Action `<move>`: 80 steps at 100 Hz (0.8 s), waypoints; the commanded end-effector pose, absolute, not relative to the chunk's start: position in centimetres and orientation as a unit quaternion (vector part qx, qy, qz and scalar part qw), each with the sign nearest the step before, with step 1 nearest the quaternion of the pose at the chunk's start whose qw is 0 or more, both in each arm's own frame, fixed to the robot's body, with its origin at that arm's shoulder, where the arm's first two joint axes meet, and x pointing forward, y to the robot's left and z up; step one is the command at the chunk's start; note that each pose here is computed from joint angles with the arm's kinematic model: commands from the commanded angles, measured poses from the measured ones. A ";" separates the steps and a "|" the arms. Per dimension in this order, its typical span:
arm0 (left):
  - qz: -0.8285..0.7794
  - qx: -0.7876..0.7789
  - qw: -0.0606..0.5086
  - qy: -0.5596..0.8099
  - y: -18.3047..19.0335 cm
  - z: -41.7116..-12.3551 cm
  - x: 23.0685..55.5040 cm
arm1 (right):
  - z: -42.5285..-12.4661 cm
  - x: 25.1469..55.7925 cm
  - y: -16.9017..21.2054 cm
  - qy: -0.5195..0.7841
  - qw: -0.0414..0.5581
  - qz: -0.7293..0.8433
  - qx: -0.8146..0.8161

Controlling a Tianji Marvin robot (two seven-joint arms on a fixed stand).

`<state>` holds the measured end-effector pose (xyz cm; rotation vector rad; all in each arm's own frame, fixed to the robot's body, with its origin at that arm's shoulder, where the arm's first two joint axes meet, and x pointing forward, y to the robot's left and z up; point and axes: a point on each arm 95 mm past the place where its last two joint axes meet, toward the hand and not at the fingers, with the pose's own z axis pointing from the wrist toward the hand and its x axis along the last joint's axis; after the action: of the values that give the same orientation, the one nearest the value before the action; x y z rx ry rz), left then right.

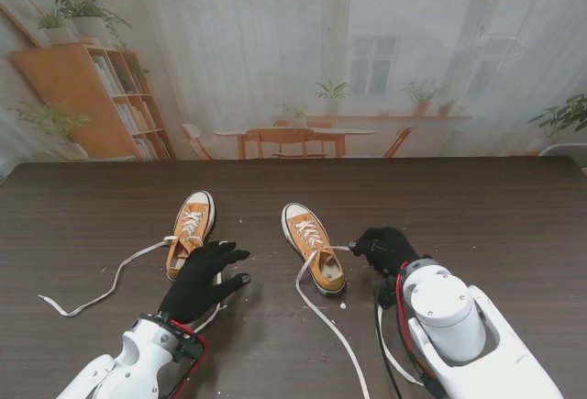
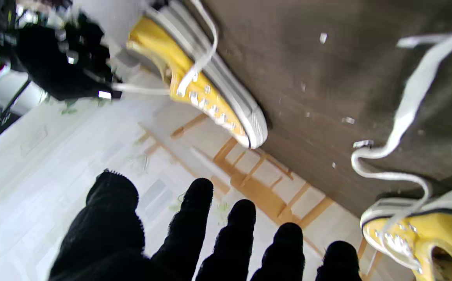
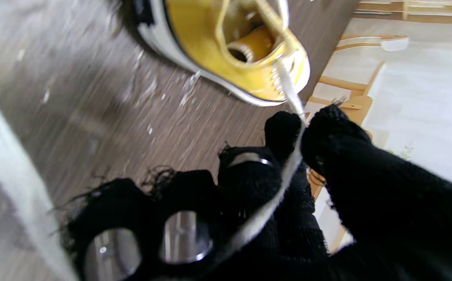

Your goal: Tie the shoelaces into a bow on the shoes

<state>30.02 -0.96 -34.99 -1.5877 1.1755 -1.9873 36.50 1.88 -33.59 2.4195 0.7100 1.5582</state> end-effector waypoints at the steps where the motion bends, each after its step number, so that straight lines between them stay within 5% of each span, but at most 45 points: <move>1: -0.682 -0.553 0.167 0.448 -1.9 -33.6 29.9 | -33.1 36.6 1.4 0.242 0.080 0.529 0.810; 36: -0.573 -0.507 0.249 0.593 -6.4 -30.4 31.8 | -32.1 37.1 0.4 0.309 0.099 0.516 0.793; 80: -0.508 -0.481 0.314 0.641 -12.2 -32.8 33.4 | -32.2 36.8 0.5 0.326 0.102 0.509 0.790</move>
<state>33.05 -11.97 -32.76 -1.2712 1.6780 -1.3570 37.04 0.45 -32.21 2.3349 0.9357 1.5141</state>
